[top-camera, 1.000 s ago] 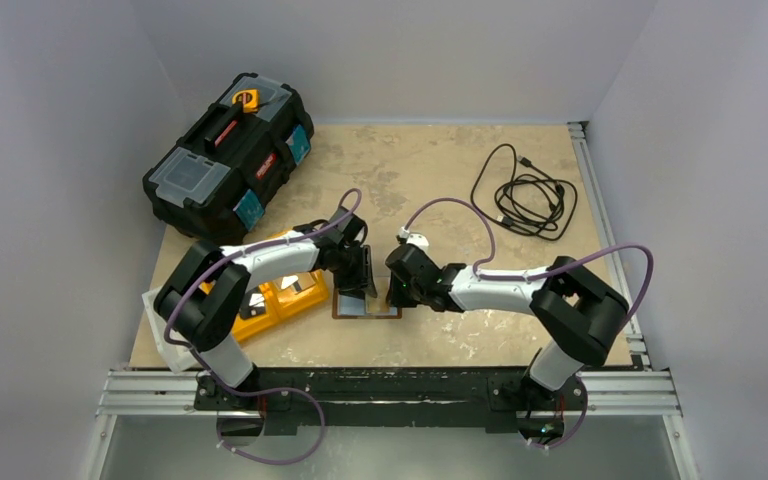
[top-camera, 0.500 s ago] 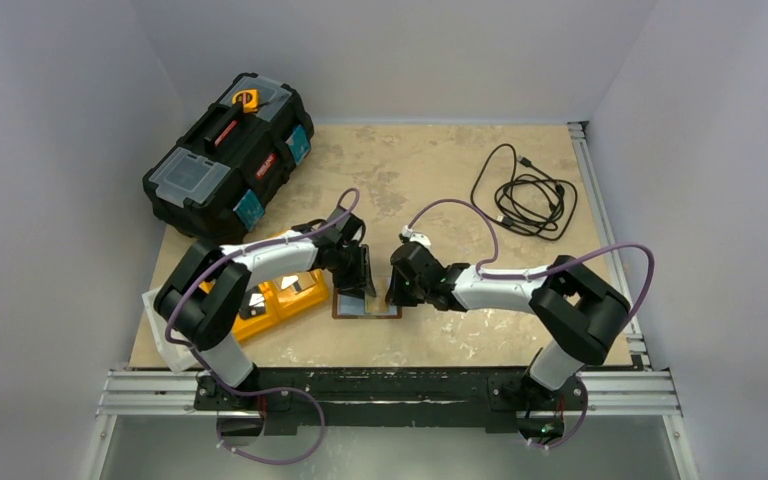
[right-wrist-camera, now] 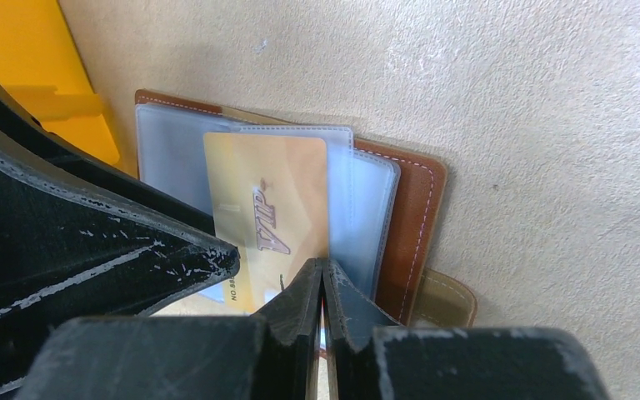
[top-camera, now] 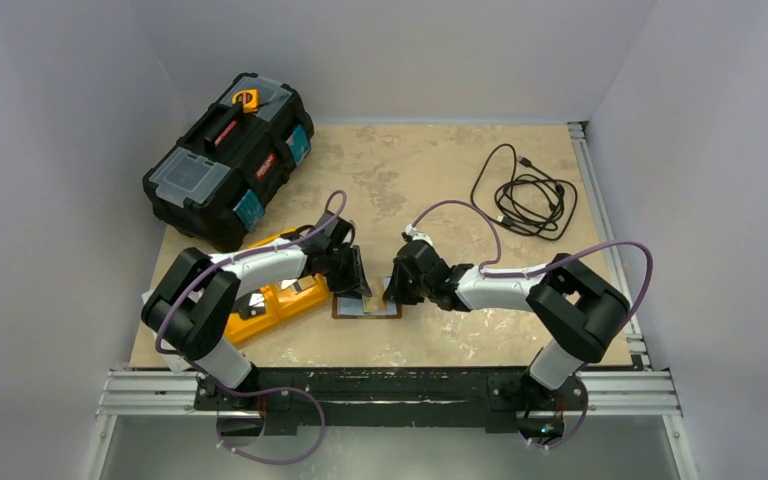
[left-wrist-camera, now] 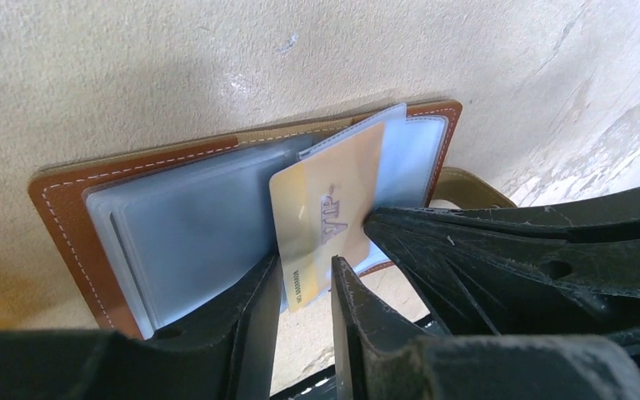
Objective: Take the credit cards out of the card holder
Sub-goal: Remove the credit card from the card holder.
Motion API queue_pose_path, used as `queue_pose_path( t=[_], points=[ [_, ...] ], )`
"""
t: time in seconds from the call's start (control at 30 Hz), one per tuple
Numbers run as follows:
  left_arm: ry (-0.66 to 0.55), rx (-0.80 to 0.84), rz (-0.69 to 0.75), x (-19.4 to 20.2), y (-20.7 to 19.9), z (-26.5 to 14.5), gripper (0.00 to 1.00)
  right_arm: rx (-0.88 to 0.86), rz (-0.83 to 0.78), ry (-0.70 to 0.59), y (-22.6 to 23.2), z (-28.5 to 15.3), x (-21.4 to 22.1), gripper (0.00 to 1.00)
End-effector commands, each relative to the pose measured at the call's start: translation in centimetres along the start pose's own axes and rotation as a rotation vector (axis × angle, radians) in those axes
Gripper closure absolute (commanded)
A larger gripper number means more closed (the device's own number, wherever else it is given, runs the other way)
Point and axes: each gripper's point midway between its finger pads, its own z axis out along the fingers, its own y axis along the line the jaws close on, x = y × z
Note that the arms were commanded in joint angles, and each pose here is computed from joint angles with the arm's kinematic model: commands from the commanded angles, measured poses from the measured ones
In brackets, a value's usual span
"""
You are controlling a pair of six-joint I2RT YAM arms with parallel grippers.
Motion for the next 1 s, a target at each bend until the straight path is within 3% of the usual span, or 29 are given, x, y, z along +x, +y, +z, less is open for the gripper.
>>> queue_pose_path(
  t=[0.0,0.2,0.97],
  points=[
    [-0.012,0.135,0.005,-0.2,-3.3,-0.7,0.74,0.132,-0.007,0.114,-4.8,1.3,4.2,0.97],
    [-0.024,-0.067,0.015,0.1,0.9,-0.2,0.72,0.144,-0.003,0.117,-5.2,1.3,4.4,0.97],
    [-0.056,-0.289,0.021,0.1,6.0,0.6,0.64,0.201,0.013,0.11,-7.0,1.0,4.0,0.98]
  ],
)
